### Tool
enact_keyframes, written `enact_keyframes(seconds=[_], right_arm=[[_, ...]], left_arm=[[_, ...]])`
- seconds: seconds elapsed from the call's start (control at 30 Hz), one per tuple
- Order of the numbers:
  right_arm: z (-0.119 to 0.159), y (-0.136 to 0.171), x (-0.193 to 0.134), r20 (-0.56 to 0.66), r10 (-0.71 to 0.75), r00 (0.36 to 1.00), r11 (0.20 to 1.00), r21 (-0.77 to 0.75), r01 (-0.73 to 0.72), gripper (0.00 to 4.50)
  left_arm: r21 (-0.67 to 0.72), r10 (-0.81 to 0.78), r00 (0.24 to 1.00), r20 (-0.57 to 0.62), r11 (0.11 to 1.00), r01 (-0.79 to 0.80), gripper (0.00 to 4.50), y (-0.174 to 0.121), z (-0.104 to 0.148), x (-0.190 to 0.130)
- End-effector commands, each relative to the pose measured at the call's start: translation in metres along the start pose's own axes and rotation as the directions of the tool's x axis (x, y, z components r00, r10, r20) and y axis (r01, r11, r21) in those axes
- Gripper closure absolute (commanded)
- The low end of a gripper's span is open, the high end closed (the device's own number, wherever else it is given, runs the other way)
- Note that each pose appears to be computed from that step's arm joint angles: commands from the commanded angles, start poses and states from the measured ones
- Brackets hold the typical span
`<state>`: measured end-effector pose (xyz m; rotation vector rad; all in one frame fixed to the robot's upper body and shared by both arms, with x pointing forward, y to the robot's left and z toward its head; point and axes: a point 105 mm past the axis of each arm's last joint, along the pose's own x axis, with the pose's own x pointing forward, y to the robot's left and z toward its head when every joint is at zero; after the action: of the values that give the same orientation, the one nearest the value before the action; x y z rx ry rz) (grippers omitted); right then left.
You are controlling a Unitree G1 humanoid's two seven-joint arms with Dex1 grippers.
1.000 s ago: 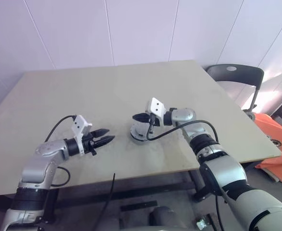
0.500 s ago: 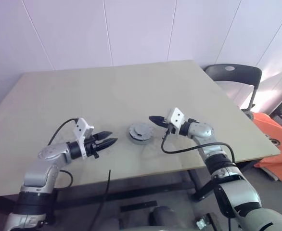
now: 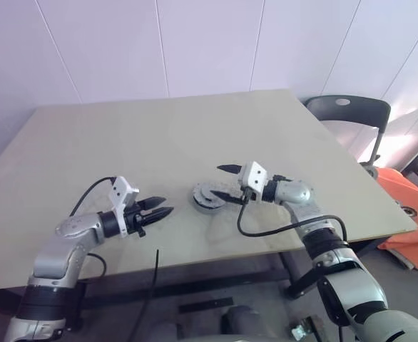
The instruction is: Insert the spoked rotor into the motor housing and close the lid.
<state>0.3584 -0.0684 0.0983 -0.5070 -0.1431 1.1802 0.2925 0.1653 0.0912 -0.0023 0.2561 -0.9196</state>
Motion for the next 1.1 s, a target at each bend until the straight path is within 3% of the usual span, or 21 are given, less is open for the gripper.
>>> enact_keyframes(seconds=[0.03,0.6,0.7,1.1], right_arm=[[0.009,-0.005,0.005,0.013,0.035,0.999,0.999,-0.040,-0.035,0.89],[0.001,-0.011,0.021,-0.018,0.039,0.999,0.998,-0.058,-0.040,0.89],[0.004,-0.014,0.022,0.001,0.041,0.999,0.999,-0.036,-0.041,0.03],[-0.010,-0.003,0.026,-0.066,0.089,0.994,0.996,0.016,-0.088,0.03]], left_arm=[[0.047,-0.008,1.000,0.030,0.999,0.006,2.38,0.001,0.015,0.001],[0.050,0.010,0.999,0.044,0.999,-0.013,2.38,0.000,0.016,0.003],[0.048,0.014,0.999,0.045,0.999,-0.016,2.38,0.001,0.016,0.002],[0.042,0.020,0.999,0.044,0.999,-0.021,2.38,0.000,0.014,0.003]])
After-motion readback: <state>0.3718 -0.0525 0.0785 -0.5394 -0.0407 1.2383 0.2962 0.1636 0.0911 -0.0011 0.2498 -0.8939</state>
